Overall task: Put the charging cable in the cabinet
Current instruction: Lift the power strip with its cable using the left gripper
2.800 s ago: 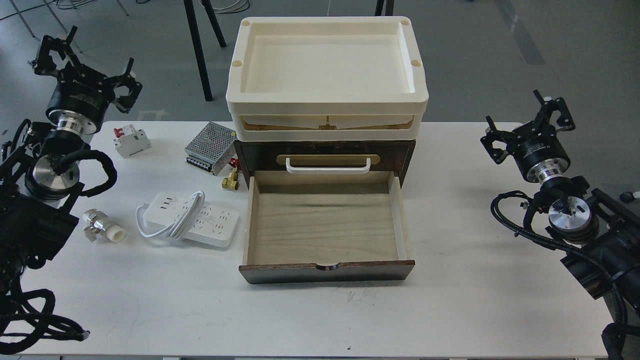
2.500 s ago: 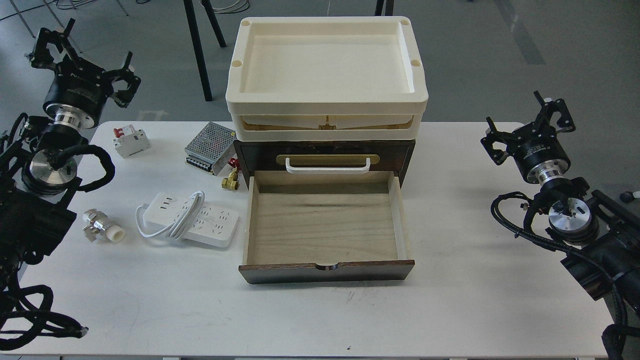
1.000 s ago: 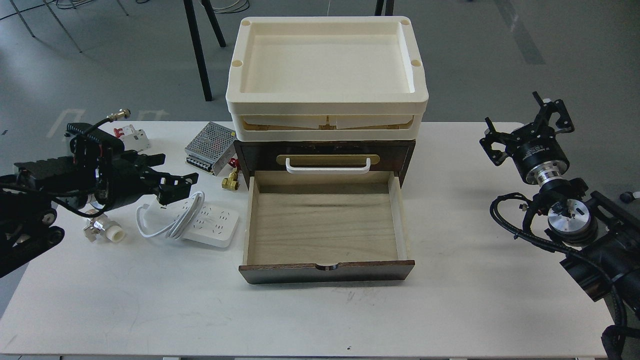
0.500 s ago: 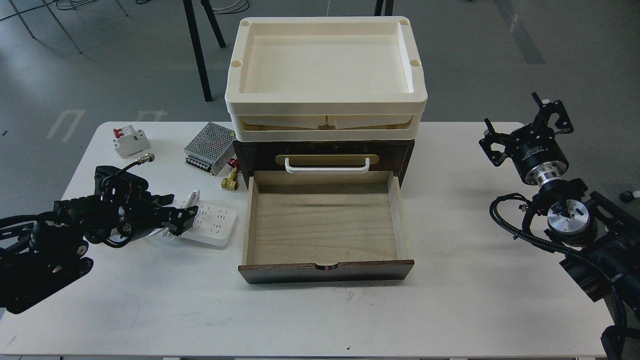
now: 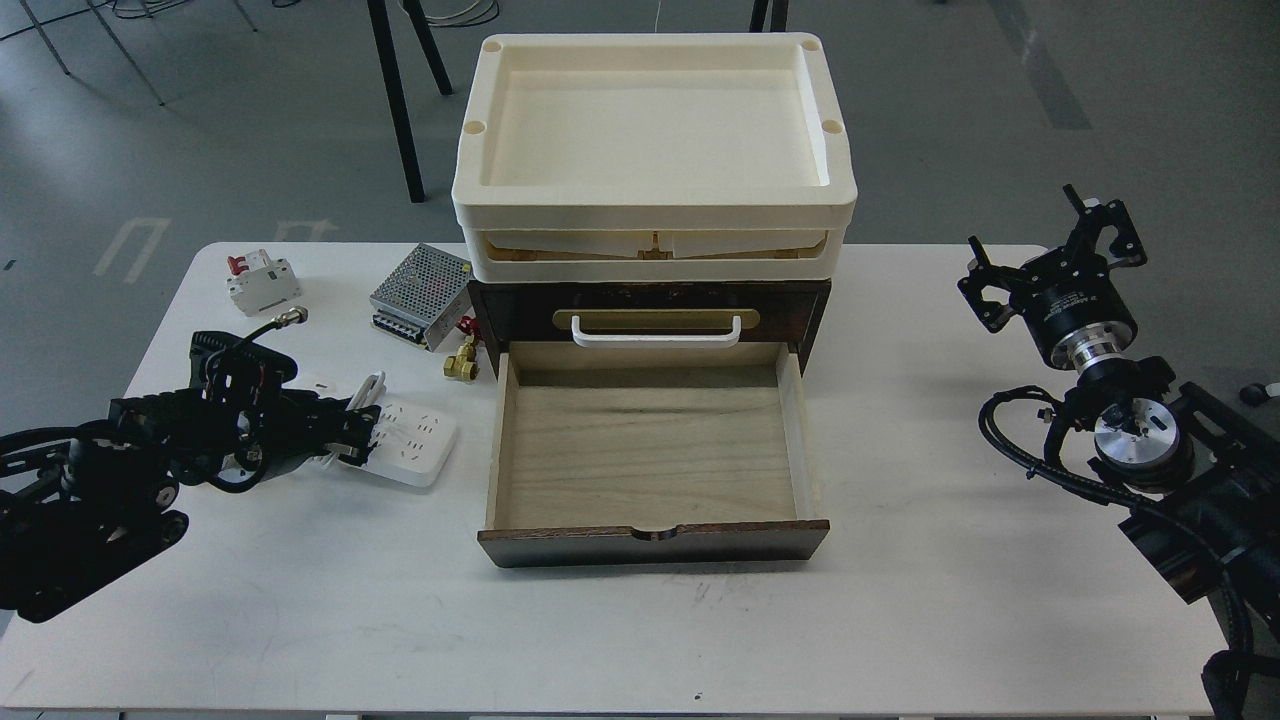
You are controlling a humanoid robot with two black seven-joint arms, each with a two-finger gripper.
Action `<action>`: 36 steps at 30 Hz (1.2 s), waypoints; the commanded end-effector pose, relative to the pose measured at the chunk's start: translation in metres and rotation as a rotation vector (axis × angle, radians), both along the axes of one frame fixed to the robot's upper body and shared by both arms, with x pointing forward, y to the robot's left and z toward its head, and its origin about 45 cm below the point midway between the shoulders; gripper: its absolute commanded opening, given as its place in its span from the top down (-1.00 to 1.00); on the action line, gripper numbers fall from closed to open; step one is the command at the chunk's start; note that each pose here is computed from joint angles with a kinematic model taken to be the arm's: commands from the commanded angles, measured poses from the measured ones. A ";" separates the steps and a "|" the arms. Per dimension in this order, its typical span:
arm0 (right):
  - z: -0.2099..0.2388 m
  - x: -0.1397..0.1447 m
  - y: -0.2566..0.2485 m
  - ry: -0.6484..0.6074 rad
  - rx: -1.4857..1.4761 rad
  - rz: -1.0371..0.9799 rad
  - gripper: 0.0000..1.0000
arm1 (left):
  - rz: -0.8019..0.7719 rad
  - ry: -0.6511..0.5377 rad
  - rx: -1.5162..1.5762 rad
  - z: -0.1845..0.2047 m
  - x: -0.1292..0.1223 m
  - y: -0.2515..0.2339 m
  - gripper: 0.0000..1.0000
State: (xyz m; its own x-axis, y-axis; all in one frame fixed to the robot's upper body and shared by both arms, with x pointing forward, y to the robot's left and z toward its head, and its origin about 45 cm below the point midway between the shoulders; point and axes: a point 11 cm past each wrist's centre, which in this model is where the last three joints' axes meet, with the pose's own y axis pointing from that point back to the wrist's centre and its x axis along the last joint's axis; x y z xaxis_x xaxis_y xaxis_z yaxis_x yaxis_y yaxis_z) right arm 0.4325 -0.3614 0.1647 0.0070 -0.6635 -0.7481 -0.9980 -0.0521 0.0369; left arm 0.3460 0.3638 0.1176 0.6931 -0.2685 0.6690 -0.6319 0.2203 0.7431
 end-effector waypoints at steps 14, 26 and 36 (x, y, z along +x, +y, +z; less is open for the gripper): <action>0.000 0.000 0.001 0.000 0.000 0.003 -1.00 | 0.177 -0.240 -0.322 0.195 0.067 0.050 0.86; 0.004 0.001 -0.007 -0.005 0.017 -0.029 -1.00 | -0.039 -0.452 -0.605 0.350 0.080 -0.023 0.87; 0.010 0.002 -0.018 -0.034 0.064 -0.081 -1.00 | -0.493 -0.320 -0.648 0.356 0.016 -0.166 0.89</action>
